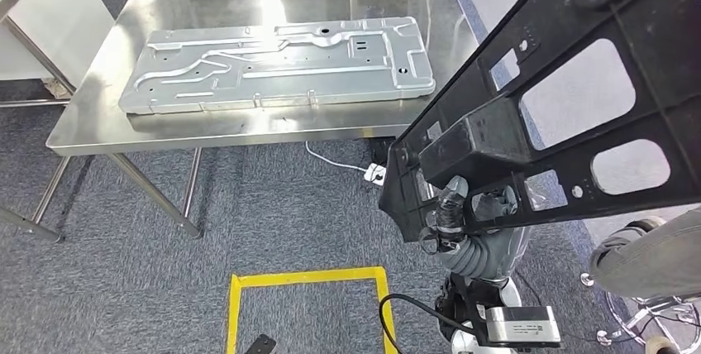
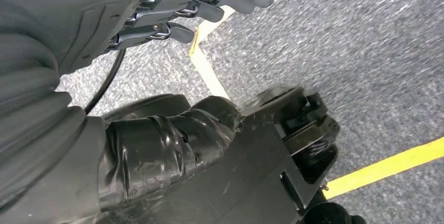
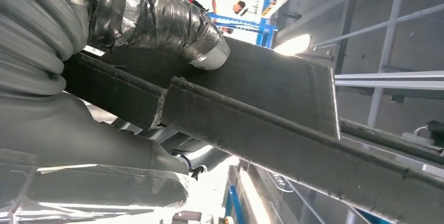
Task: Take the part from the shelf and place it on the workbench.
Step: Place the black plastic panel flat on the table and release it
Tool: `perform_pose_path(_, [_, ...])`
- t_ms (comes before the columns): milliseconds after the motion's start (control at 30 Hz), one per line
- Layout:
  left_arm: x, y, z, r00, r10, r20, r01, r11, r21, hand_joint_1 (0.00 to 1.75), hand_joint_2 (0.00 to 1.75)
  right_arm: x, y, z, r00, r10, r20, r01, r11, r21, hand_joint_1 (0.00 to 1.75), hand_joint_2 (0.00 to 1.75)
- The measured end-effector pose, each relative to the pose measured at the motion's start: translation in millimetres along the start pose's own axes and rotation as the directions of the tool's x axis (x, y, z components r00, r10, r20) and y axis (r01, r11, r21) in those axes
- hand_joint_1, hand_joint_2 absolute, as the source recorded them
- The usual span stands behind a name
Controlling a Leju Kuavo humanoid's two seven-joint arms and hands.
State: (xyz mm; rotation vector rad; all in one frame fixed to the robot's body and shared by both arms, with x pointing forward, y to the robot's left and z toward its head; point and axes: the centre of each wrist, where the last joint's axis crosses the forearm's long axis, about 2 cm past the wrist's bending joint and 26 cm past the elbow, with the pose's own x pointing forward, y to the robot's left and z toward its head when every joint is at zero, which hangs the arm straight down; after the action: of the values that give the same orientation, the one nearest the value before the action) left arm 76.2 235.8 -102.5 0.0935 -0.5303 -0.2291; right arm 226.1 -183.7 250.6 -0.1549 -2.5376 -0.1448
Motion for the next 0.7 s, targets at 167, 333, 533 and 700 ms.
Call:
perform_pose_path(167, [0.9,0.6,-0.5,1.0,0.0,0.002,0.0,1.0,0.002,0.0,1.75,-0.1,0.2,-1.2,1.0,-0.002,0.003,0.002,1.0,0.0,1.75,1.75])
perform_pose_path(333, [1.7,1.0,-0.8,1.0,-0.001,0.004,0.001,1.0,0.003,0.0,1.75,-0.3,-0.2,-2.5,1.0,-0.001,0.009,0.001,1.0,0.002,1.75,1.75])
perform_pose_path(533, [0.2,0.0,-0.1,1.0,-0.001,0.001,0.001,1.0,0.001,0.0,1.75,-1.0,-1.2,-2.2,1.0,0.002,0.009,-0.003,1.0,0.007,1.75,1.75])
perform_pose_path(700, [2.2,0.3,-0.8,1.0,0.003,0.004,-0.003,1.0,0.003,0.0,1.75,-1.8,-1.7,-2.1,1.0,0.0,0.004,0.0,1.0,0.008,1.75,1.75])
